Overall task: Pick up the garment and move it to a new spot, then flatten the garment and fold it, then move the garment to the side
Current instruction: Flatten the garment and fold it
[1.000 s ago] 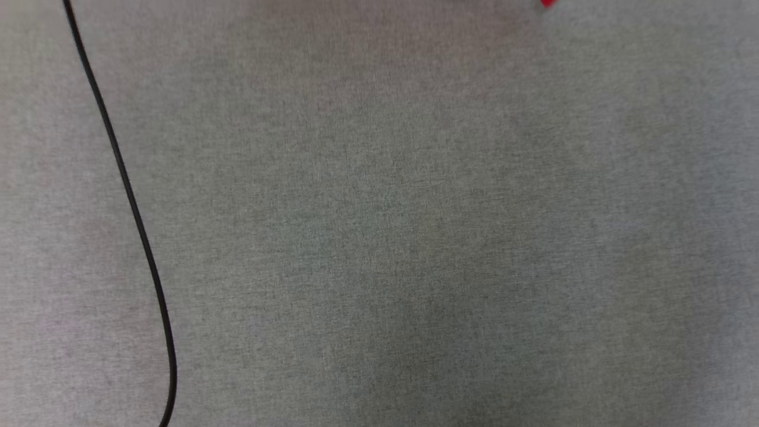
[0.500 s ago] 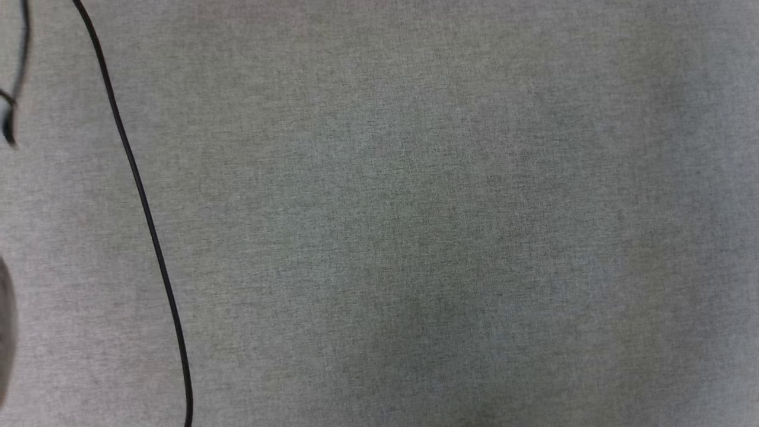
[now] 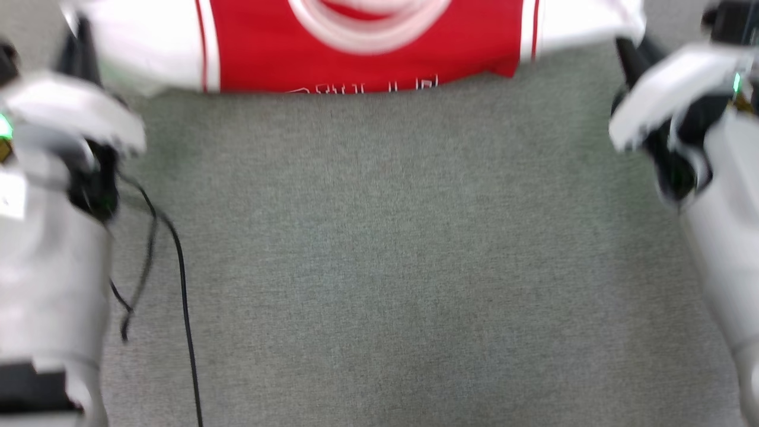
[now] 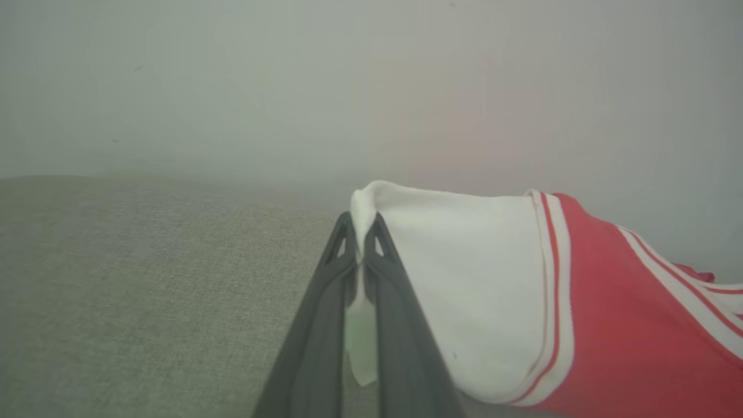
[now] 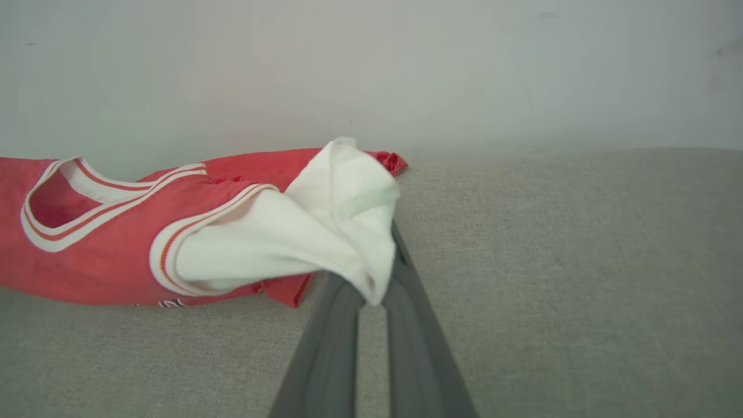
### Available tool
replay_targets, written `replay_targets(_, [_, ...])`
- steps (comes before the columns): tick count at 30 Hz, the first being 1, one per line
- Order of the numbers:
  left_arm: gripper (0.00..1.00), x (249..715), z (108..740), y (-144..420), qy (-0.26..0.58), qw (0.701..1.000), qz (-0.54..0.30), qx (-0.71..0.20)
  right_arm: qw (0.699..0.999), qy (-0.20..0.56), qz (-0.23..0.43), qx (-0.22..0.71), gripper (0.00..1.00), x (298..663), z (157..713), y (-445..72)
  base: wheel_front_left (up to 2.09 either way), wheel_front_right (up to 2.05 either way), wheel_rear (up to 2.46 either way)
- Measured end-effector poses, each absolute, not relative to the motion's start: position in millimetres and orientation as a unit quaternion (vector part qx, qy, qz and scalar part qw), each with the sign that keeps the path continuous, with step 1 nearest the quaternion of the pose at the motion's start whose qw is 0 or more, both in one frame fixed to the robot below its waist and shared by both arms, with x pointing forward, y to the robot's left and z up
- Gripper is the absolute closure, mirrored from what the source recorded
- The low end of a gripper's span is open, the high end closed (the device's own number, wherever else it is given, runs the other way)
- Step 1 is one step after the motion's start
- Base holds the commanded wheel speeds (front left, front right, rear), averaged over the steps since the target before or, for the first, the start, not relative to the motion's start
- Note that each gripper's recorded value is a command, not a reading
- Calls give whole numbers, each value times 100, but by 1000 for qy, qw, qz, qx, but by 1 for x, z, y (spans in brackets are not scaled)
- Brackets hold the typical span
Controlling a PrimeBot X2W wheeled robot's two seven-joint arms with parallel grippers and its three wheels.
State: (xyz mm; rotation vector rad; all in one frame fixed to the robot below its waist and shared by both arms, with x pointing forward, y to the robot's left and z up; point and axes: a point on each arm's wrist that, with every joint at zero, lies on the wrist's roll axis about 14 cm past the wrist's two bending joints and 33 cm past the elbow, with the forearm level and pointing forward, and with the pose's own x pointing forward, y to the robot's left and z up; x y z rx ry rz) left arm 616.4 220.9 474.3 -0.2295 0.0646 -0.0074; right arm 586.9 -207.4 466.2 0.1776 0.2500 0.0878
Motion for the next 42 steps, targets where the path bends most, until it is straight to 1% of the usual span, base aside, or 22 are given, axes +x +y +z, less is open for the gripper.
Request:
replay_targets(5, [100, 574, 475, 221, 20, 991, -2, -135, 982, 148, 32, 110, 100, 541, 447, -220, 0, 0, 0])
replay_targets(10, [100, 519, 463, 231, 32, 989, 16, -145, 978, 165, 25, 128, 100, 494, 437, -225, 0, 0, 0])
replay_targets(18, [100, 438, 442, 227, 61, 986, 29, -155, 972, 177, 6, 158, 100, 426, 428, -234, 0, 0, 0])
replay_targets(26, [100, 360, 415, 226, 103, 981, 47, -156, 961, 196, -29, 193, 100, 357, 403, -244, 0, 0, 0])
replay_targets(31, [100, 331, 407, 227, 113, 979, 58, -160, 955, 205, -44, 208, 100, 328, 388, -244, 0, 0, 0])
replay_targets(34, [100, 323, 407, 229, 112, 978, 64, -162, 954, 216, -40, 205, 100, 318, 381, -239, 0, 0, 0])
replay_targets(35, [100, 321, 408, 229, 110, 979, 64, -160, 954, 218, -37, 202, 84, 316, 379, -236, 0, 0, 0])
replay_targets(36, [100, 320, 408, 228, 109, 978, 64, -163, 955, 220, -34, 197, 65, 314, 378, -234, 0, 0, 0])
replay_targets(37, [100, 320, 408, 225, 108, 978, 64, -168, 955, 221, -33, 197, 52, 313, 377, -233, 0, 0, 0])
replay_targets(38, [100, 319, 409, 222, 106, 977, 61, -173, 954, 221, -31, 198, 0, 312, 377, -230, 0, 0, 0])
replay_targets(42, [100, 319, 414, 219, 98, 979, 54, -172, 961, 194, -24, 196, 0, 322, 389, -226, 0, 0, 0])
